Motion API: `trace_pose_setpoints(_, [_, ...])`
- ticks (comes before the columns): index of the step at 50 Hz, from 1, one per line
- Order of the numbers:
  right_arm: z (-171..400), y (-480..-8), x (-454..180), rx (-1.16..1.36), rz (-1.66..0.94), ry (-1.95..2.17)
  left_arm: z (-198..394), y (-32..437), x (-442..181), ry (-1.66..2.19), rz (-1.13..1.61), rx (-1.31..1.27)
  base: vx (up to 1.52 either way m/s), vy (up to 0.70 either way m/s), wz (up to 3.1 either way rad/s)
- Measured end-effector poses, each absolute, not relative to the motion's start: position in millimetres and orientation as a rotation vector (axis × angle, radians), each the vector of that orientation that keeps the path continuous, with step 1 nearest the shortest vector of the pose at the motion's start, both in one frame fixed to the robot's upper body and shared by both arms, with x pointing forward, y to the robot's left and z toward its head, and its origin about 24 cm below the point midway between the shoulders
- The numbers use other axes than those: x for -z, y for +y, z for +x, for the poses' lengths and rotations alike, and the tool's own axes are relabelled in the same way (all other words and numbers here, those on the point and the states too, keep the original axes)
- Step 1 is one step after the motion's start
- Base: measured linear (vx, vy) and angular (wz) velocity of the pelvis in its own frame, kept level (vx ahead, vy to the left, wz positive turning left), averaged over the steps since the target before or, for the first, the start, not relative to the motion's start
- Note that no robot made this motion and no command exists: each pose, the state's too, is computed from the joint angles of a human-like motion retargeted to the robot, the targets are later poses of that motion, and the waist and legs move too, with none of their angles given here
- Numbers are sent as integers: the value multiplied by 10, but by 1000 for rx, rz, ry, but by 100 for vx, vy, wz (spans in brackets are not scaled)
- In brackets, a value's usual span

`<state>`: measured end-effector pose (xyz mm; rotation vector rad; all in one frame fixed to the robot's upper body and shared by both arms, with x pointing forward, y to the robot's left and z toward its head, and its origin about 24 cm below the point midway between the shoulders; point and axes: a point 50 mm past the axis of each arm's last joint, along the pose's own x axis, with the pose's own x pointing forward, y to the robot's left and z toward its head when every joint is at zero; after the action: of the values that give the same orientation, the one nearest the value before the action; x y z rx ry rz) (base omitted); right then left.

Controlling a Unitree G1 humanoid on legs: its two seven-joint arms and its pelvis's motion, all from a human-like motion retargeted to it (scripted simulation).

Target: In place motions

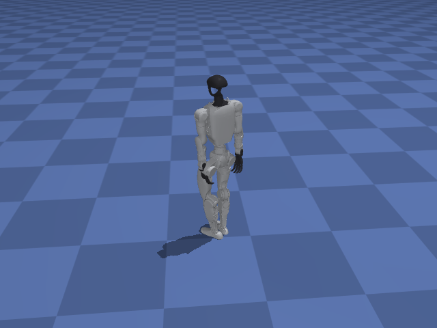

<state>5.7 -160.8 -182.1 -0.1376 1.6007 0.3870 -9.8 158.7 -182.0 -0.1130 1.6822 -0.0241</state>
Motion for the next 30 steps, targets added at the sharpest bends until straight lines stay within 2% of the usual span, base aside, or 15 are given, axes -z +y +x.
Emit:
trace_pose_setpoints(15, [189,-1607,1819,-422,-192,1569,-199,1632,1807,1720,-55,123,6,2,22])
trace_pose_setpoints(22, [442,-1601,1802,-441,-243,1474,-82,1478,1817,1667,-154,57,0,9,-184])
trace_pose_setpoints(30, [677,-1545,1772,-523,-317,1393,-185,1693,1799,1697,-71,184,4,2,-286])
